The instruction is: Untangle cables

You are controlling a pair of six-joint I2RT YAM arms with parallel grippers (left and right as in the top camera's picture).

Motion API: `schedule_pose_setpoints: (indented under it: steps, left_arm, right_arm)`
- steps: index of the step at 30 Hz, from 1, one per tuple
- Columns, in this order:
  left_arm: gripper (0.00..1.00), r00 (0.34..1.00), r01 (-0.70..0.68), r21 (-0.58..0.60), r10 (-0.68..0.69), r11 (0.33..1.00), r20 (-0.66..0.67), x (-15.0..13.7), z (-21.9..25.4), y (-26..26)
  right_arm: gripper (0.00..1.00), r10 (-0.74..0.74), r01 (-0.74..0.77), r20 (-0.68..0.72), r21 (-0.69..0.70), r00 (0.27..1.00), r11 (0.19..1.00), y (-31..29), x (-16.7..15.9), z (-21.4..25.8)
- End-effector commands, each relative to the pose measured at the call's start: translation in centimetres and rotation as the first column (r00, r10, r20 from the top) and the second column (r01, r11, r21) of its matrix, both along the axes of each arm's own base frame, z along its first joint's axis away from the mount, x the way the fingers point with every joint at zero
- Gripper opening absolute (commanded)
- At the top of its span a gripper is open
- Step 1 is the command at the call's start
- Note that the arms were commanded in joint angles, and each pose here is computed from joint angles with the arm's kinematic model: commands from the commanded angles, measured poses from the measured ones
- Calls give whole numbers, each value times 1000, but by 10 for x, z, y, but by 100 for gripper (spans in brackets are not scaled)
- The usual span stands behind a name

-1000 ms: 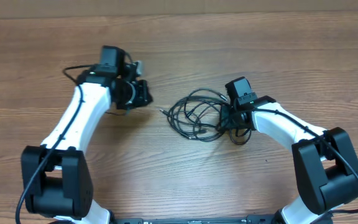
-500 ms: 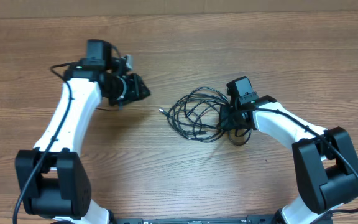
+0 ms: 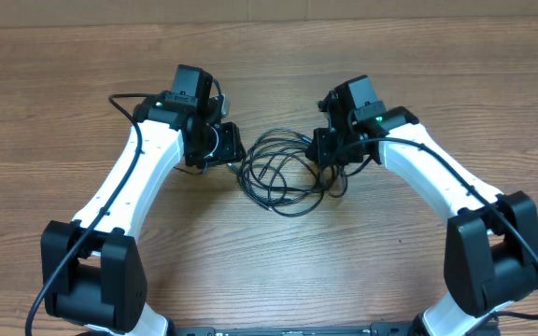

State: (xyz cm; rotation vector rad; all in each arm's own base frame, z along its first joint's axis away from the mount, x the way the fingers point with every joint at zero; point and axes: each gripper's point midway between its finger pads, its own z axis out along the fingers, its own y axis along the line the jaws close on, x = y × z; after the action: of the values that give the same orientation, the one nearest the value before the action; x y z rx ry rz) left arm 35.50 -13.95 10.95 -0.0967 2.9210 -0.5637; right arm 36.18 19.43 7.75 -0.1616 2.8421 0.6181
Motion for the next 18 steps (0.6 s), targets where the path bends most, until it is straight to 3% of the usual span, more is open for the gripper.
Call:
schedule_pose_setpoints:
  steps: [1, 4, 8, 9, 18]
  left_arm:
    - [46, 1000, -27, 19, 27, 999, -11, 0, -2, 3]
    - [47, 999, -39, 19, 40, 999, -26, -3, -2, 3]
    - [52, 998, -40, 4, 40, 999, -46, -7, -2, 0]
    - [53, 998, -41, 6, 42, 999, -51, -8, -2, 0]
    - [52, 996, -10, 13, 12, 1000, -83, -22, -13, -15]
  right_arm:
    - [34, -101, 112, 67, -183, 993, 977, -38, 13, 8]
    - [44, -171, 182, 65, -252, 983, 950, -61, 10, 10]
    - [82, -208, 223, 87, -248, 974, 943, -76, 11, 25]
    - [97, -216, 233, 94, -244, 972, 941, -79, 11, 29]
    - [100, -283, 293, 84, -161, 955, 942, -103, 8, 52]
